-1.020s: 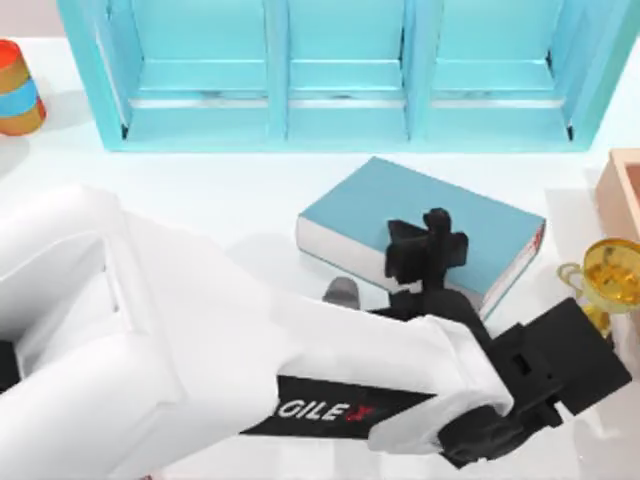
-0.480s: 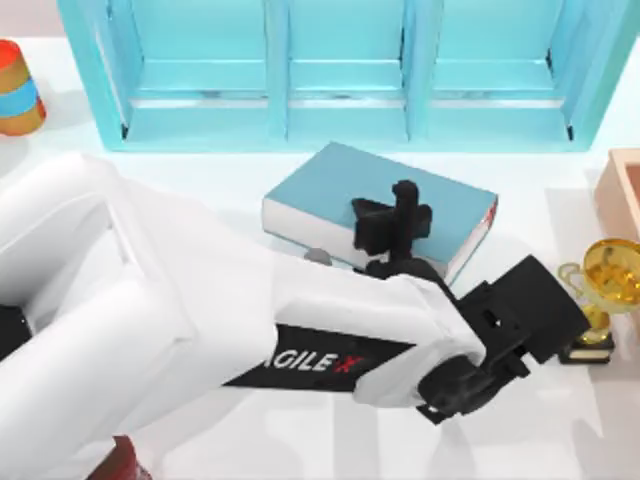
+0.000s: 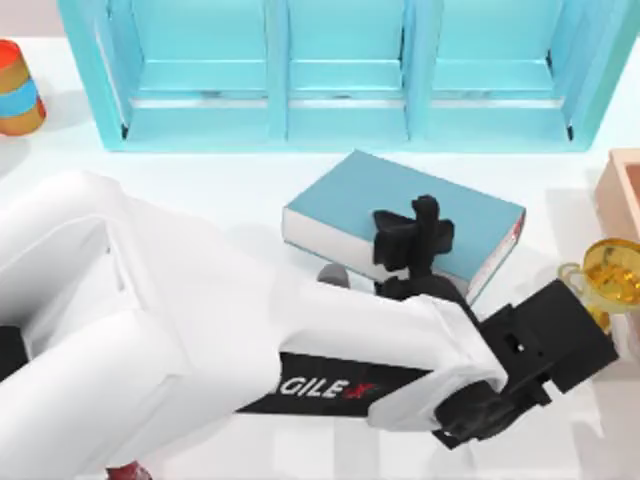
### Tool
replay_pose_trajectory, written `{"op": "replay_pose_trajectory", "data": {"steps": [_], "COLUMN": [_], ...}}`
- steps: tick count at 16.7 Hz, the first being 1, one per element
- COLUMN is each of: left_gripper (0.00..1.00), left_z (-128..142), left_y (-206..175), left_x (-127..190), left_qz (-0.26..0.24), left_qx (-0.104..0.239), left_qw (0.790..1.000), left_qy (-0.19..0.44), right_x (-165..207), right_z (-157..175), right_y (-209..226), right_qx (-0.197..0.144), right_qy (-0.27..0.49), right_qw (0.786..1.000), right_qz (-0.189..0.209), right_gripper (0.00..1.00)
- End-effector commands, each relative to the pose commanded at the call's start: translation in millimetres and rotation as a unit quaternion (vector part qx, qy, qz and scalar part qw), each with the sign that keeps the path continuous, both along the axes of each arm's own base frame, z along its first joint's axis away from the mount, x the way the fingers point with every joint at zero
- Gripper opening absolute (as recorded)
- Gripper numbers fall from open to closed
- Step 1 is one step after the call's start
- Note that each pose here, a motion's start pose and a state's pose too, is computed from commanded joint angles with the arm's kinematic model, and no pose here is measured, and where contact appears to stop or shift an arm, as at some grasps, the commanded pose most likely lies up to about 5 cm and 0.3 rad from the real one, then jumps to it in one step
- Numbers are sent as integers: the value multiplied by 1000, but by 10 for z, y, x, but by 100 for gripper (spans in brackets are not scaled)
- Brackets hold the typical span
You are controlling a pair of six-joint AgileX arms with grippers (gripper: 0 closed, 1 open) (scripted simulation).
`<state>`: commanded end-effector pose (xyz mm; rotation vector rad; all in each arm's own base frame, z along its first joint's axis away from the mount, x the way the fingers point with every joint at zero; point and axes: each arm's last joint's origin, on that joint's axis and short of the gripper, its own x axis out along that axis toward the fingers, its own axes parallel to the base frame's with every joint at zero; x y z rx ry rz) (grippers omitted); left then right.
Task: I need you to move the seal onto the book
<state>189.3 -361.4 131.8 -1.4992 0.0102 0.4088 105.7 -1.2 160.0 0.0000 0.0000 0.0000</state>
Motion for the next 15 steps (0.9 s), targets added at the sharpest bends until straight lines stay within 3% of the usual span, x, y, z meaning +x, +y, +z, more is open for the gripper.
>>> {"op": "replay_pose_trajectory", "data": {"steps": [3,7,12,15], "left_gripper": [0,0,0,0], "left_z": [9,-22,-80,-190], "left_y": [-63,-55,75,96], "left_x": [-185,-162,198,227], "left_qz": [-20,-18,41,44], "left_qx": [-14,-10,-24,-15], "left_qw": [1000,1000,999,999], "left_qy": [-4,-1,-24,-22], "right_x": [0,0,0,0], "right_z": [0,0,0,0], "right_y": [0,0,0,0], "right_qx": [0,0,0,0], "right_qy": [0,0,0,0], "right_qw": [1000,1000,1000,1000], "right_qz": [0,0,0,0], "right_gripper": [100,100,100,100]}}
